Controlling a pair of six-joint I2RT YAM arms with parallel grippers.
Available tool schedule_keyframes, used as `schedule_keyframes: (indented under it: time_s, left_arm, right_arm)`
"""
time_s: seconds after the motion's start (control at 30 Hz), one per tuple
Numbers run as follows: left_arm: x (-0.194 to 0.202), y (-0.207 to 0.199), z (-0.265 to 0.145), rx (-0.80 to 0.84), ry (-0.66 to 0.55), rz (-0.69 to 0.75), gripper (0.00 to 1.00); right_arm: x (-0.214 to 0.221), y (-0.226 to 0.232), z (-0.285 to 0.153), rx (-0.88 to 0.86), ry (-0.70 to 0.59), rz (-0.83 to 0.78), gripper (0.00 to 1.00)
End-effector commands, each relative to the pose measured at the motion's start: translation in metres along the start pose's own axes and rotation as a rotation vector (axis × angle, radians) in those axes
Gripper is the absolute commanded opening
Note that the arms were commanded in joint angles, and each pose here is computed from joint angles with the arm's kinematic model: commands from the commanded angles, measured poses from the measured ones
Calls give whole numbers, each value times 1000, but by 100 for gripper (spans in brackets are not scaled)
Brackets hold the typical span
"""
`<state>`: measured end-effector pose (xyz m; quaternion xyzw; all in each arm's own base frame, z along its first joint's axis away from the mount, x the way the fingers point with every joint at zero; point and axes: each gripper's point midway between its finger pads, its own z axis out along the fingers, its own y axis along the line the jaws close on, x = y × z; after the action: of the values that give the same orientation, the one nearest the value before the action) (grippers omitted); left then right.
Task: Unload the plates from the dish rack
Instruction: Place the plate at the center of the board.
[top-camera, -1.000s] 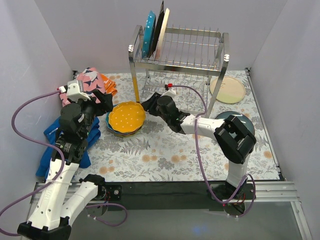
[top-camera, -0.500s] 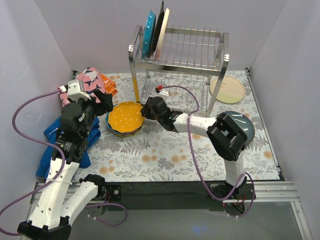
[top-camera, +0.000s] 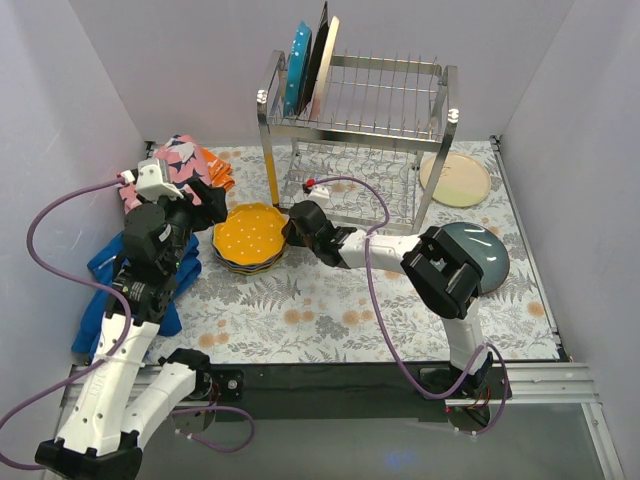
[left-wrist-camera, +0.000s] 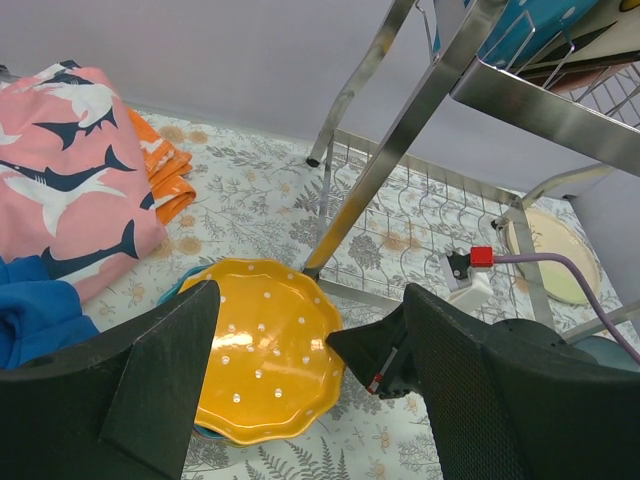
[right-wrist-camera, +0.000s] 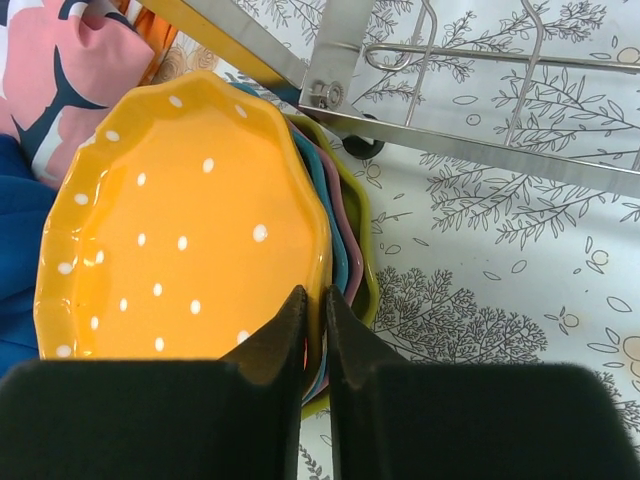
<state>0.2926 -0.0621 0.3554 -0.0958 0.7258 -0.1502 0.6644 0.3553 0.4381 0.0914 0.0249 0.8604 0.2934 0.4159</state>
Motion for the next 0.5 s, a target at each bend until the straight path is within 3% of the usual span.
schedule_keyframes:
  time_s: [0.0, 0.13, 0.27, 0.47]
  left_arm:
    - [4, 2, 2, -6, 8, 10, 73]
    - [8, -7, 4, 39, 35, -9, 73]
    - [23, -28, 11, 146, 115, -31, 73]
    - [45, -49, 31, 232, 246, -158, 73]
  right_arm:
    - [-19, 14, -5, -43, -76, 9, 19]
    - [-47, 20, -27, -62, -127, -58, 36]
    - [-91, 36, -84, -119, -198, -165, 49]
    - [-141, 61, -175, -194, -237, -280, 51]
